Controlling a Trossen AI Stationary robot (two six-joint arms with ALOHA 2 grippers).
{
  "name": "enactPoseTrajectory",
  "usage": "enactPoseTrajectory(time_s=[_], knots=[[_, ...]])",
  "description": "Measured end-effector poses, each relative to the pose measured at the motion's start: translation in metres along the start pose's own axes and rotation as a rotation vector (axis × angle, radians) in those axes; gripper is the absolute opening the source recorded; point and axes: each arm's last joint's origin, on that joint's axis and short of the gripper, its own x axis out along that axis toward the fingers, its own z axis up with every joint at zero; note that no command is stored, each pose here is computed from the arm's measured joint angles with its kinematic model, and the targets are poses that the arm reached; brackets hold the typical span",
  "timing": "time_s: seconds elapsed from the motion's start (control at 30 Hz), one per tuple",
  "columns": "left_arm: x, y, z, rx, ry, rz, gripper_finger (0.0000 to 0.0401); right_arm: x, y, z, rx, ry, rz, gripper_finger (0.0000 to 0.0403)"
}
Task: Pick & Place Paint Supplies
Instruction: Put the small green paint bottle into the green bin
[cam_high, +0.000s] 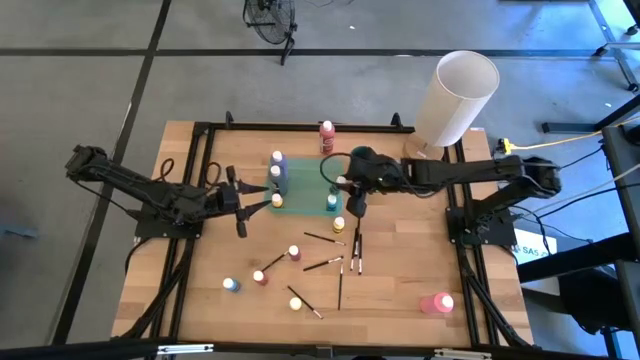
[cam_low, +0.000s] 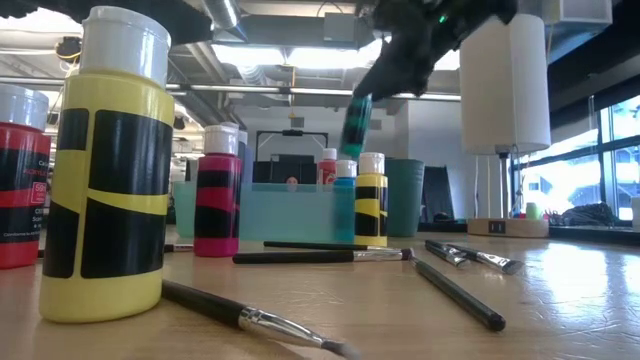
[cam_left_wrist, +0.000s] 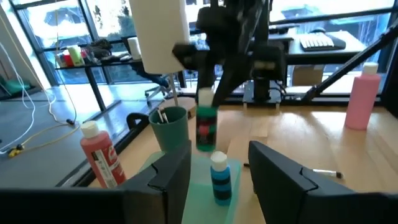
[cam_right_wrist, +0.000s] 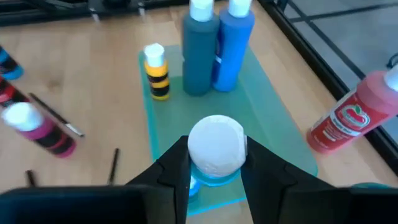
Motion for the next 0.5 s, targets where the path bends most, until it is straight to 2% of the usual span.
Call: enactPoseTrajectory(time_s=[0.23, 0.5], knots=[[-0.010, 0.008, 0.008, -0.009, -0.056, 0.003, 0.0157, 0.026, -0.012, -0.008, 0.023, 0.055, 0.020, 0.0113], [-0.015, 0.011, 0.008, -0.004, -0.049, 0.003, 0.0157, 0.032, -0.019, -0.009, 0.037, 0.062, 0.014, 0.0113]])
